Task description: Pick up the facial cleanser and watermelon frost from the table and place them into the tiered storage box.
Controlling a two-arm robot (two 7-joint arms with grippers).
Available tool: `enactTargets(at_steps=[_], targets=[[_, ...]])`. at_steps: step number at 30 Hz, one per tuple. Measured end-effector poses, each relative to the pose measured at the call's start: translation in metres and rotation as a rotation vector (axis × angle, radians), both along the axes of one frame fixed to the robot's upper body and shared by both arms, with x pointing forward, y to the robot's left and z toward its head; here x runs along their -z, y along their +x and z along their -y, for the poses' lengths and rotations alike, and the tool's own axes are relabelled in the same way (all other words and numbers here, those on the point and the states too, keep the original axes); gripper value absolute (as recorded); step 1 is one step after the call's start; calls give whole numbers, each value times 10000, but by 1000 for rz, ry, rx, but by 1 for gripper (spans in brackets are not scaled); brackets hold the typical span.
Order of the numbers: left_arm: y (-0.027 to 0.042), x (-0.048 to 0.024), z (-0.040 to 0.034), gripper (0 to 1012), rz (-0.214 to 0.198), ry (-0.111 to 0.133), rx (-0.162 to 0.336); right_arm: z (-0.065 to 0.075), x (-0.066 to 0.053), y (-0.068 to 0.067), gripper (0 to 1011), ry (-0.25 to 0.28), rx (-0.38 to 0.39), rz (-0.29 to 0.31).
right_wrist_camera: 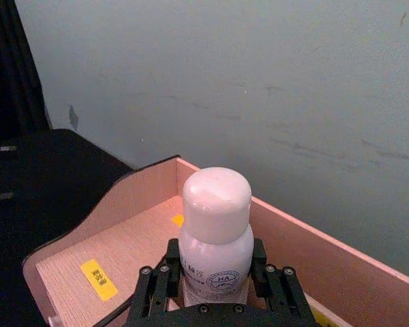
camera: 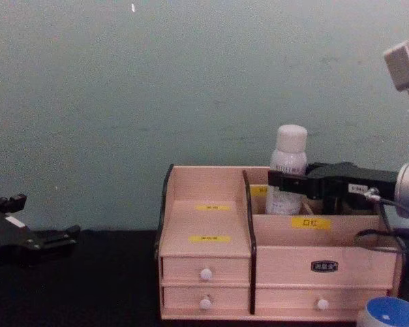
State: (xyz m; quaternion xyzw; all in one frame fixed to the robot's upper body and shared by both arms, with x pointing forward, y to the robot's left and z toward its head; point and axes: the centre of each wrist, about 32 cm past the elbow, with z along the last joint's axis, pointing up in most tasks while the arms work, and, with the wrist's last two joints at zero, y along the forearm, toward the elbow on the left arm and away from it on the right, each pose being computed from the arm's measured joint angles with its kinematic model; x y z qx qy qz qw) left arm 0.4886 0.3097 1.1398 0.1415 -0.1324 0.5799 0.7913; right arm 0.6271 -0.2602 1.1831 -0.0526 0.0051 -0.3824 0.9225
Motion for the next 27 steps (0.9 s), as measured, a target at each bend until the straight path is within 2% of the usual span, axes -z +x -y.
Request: enactTargets(at_steps=[27], targets=[[0, 0, 0, 1001, 0, 0, 0, -26, 63, 32, 589, -16, 14, -37]])
